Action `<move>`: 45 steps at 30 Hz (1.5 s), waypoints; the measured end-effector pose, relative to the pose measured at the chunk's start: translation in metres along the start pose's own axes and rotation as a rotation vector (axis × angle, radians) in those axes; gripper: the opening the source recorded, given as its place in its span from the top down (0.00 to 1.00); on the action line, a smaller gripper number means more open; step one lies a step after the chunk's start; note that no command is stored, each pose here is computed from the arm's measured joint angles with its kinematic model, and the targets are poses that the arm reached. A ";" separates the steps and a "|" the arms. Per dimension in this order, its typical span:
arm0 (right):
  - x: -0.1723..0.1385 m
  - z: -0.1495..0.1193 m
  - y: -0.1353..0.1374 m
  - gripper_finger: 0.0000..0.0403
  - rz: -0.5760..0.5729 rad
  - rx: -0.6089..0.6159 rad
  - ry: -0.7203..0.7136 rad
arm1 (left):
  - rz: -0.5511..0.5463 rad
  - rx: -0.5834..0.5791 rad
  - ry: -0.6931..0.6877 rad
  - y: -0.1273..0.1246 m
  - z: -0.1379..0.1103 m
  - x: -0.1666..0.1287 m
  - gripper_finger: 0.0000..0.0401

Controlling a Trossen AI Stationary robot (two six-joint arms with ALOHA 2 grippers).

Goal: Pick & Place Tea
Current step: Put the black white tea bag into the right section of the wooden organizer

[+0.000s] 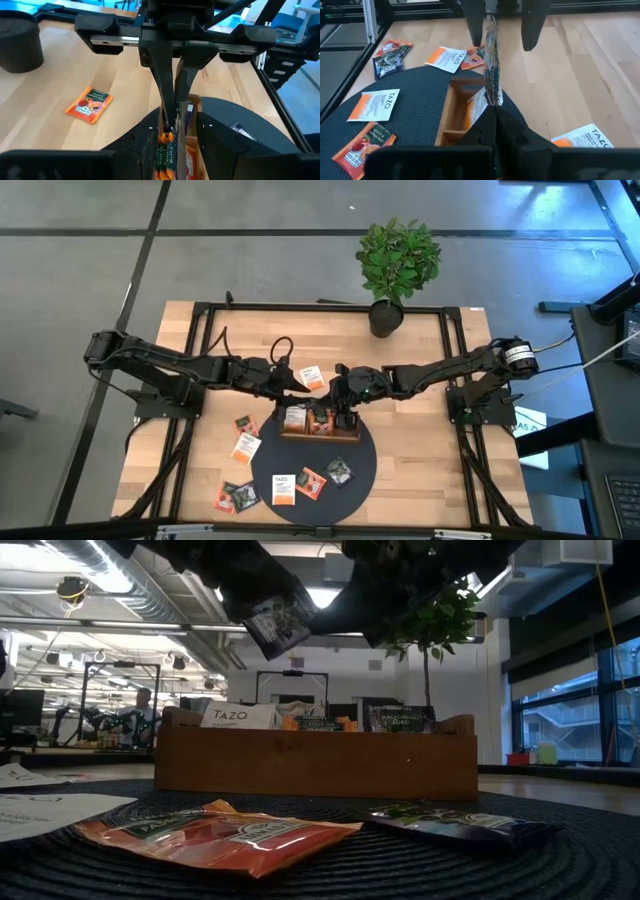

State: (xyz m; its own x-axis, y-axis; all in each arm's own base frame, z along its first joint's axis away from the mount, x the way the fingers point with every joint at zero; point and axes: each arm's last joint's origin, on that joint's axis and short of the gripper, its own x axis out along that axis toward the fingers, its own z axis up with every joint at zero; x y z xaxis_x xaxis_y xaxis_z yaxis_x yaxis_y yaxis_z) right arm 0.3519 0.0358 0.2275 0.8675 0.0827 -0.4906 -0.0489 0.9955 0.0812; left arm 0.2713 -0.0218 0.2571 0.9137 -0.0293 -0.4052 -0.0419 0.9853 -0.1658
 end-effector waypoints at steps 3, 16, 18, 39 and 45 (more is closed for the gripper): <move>0.000 0.000 0.000 0.99 0.000 0.000 -0.002 | -0.003 -0.009 -0.009 0.000 0.000 0.001 0.69; 0.000 0.000 0.000 0.99 -0.001 0.000 0.005 | 0.005 -0.080 0.169 0.014 0.020 0.019 0.80; 0.000 -0.001 0.000 0.99 -0.001 0.000 0.010 | 0.002 -0.077 0.209 0.014 0.024 0.022 0.82; 0.000 -0.005 0.000 0.99 -0.004 0.000 0.053 | -0.119 -0.072 0.329 0.008 0.034 0.037 0.97; 0.000 -0.005 0.000 0.99 -0.003 -0.020 0.055 | -0.121 -0.055 0.328 0.008 0.034 0.037 0.99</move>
State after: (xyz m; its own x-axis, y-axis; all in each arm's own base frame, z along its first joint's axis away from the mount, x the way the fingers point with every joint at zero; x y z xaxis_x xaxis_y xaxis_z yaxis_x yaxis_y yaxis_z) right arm 0.3492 0.0356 0.2230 0.8393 0.0812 -0.5375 -0.0563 0.9965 0.0626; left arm 0.3189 -0.0092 0.2711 0.7353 -0.2068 -0.6454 0.0288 0.9610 -0.2752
